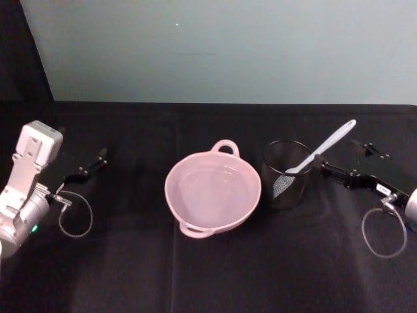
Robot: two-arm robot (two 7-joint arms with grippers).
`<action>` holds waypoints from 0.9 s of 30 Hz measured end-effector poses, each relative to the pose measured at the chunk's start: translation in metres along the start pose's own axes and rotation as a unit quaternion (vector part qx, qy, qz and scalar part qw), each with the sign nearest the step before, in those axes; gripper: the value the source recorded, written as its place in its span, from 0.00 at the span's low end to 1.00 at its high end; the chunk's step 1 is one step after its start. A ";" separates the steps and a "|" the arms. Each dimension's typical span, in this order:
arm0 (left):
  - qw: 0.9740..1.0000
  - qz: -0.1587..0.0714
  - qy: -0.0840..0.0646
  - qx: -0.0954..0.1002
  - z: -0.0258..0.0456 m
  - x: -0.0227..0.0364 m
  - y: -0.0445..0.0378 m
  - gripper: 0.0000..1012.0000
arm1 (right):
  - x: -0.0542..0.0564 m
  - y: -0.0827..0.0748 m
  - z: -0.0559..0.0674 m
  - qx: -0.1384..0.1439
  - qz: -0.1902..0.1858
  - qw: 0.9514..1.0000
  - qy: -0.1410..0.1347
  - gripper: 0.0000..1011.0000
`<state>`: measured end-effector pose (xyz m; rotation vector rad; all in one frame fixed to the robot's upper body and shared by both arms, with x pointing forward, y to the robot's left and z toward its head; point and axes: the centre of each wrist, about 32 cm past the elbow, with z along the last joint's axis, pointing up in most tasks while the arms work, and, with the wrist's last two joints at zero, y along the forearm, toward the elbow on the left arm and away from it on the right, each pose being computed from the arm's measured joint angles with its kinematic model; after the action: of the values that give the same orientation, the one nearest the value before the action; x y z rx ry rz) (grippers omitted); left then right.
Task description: Use the one hand to pick up the spoon and stir the clear water in the bowl.
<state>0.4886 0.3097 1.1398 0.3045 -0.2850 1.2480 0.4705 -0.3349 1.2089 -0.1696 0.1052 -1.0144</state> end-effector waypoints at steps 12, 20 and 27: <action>1.000 0.000 0.000 0.000 0.0000 0.0000 0.0000 1.00 | -0.001 -0.023 -0.019 0.022 -0.101 0.990 -0.092 0.99; 1.000 0.000 0.000 0.000 0.0000 0.0000 0.0000 1.00 | 0.004 -0.022 -0.041 0.058 -0.158 0.980 -0.104 0.99; 1.000 0.000 0.000 0.000 0.0000 0.0000 0.0000 1.00 | 0.006 -0.015 -0.053 0.087 -0.176 0.975 -0.104 0.99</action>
<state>0.4886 0.3097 1.1398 0.3044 -0.2850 1.2480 0.4525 -0.3528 1.1599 -0.1359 -0.2127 -1.3470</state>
